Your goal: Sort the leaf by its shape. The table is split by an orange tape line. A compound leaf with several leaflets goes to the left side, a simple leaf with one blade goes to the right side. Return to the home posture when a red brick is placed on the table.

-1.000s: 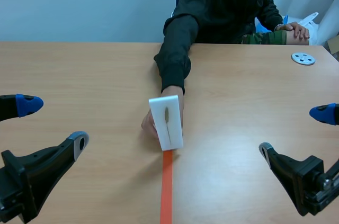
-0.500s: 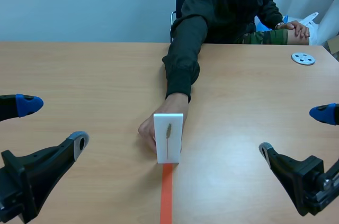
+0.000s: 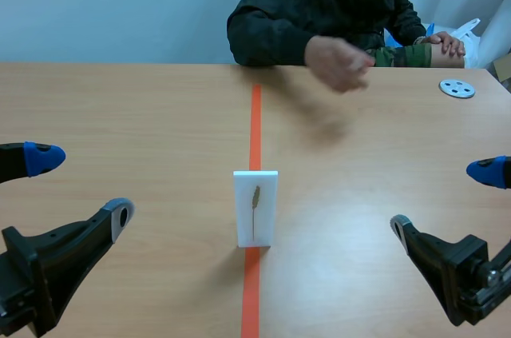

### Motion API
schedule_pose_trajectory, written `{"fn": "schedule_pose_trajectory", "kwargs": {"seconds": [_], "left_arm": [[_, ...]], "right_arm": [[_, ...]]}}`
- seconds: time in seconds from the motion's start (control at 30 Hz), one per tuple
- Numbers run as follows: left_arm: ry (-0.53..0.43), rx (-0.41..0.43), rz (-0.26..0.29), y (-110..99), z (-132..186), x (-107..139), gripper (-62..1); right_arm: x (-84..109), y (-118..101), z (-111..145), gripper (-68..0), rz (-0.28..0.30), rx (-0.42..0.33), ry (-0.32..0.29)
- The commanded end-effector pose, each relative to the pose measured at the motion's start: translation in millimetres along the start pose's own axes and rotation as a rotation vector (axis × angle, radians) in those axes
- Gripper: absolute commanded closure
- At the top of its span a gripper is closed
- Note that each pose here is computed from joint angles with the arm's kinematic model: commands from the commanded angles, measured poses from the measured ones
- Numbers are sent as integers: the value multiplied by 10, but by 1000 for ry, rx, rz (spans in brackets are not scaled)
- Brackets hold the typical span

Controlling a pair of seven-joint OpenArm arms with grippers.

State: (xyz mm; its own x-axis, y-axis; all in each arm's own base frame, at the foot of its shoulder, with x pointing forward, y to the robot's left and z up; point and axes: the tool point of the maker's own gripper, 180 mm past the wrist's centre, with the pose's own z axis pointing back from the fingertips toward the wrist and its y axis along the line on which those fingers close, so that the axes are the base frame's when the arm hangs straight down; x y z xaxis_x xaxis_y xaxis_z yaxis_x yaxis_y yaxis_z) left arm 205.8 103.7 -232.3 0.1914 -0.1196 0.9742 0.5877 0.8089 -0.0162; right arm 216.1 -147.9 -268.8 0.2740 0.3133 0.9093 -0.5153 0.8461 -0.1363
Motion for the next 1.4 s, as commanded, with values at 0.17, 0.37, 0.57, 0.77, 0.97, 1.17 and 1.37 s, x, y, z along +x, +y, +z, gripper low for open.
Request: {"fn": "schedule_pose_trajectory", "kwargs": {"seconds": [0.17, 0.37, 0.57, 0.77, 0.97, 1.17, 1.37], "left_arm": [[-7, -8, 1, -37, -18, 50, -623], [44, -36, -5, -75, -31, -31, -623], [77, -64, -73, -42, -86, -96, -623], [112, -121, -94, -76, -153, -268, -623], [137, -144, -118, -55, -261, -486, -623], [150, -169, -121, -34, -398, -700, -623], [129, -216, -123, -110, -577, -854, -623]], "right_arm": [[67, -38, -13, -679, 10, -5, -21], [67, -38, -13, -679, 10, -5, -21], [68, -38, -13, -679, 10, -5, -22], [68, -37, -13, -679, 10, -5, -21], [67, -37, -13, -679, 10, -5, -21], [67, -37, -13, -679, 10, -5, -21], [67, -37, -13, -679, 10, -5, -21]]}}
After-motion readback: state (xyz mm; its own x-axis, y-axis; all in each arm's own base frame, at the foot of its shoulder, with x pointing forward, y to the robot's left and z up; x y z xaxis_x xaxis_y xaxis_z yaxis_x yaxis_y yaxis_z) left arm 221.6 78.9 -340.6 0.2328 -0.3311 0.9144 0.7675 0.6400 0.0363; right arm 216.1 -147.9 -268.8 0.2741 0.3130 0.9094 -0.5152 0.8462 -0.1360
